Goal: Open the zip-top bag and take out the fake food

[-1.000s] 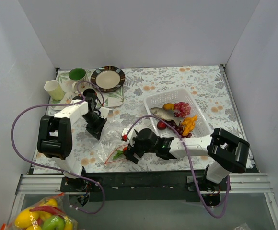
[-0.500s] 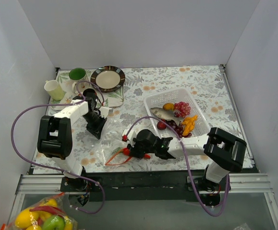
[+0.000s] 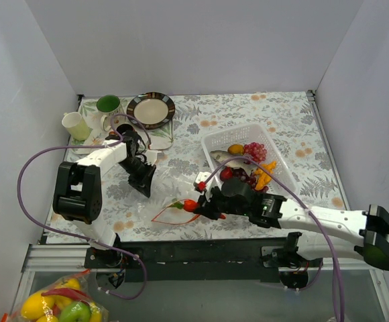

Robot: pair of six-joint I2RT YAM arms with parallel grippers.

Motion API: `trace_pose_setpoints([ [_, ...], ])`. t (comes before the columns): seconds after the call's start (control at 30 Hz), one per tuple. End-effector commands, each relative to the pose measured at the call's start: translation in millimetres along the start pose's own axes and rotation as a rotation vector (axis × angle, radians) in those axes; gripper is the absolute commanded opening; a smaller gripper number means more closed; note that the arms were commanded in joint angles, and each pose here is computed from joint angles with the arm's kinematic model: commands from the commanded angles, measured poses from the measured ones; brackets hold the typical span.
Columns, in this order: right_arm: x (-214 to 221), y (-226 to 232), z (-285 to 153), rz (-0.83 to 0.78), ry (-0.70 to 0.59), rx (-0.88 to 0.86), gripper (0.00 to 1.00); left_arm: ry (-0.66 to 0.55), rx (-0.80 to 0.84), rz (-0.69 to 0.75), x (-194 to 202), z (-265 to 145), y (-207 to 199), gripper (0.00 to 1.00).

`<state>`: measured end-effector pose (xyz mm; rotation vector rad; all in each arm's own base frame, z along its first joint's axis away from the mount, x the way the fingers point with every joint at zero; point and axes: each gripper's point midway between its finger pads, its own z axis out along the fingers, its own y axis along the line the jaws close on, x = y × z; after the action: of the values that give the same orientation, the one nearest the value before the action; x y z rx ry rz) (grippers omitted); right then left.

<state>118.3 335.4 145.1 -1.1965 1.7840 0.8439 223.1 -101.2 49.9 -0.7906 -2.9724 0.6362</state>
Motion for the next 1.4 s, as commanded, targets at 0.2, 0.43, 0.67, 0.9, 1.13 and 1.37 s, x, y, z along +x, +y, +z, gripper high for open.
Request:
trace_pose_setpoints([
  [0.2, -11.0, -109.5, -89.1, 0.110, -0.082, 0.531, 0.01, -0.085, -0.199, 0.006, -20.9, -17.3, 39.7, 0.00],
  [0.43, -12.1, -144.5, -127.8, 0.130, -0.076, 0.757, 0.11, -0.087, -0.221, -0.004, -20.7, -12.0, 47.4, 0.00],
  [0.67, -9.0, -175.5, -150.6, 0.185, -0.044, 0.971, 0.57, -0.164, -0.058, -0.012, -45.6, -30.5, 11.4, 0.02],
  [0.9, -26.2, -176.0, -154.9, 0.247, -0.010, 0.994, 0.99, -0.243, 0.003, -0.015, -66.1, -62.8, -12.3, 0.98],
  [1.13, -36.8, -173.9, -172.9, 0.354, 0.055, 1.066, 0.99, -0.464, 0.039, 0.088, -102.6, -133.8, -49.9, 0.98],
  [1.37, -50.1, -158.7, -185.0, 0.377, -0.061, 0.972, 0.99, -0.590, 0.065, 0.130, -109.6, -164.2, -71.9, 0.98],
])
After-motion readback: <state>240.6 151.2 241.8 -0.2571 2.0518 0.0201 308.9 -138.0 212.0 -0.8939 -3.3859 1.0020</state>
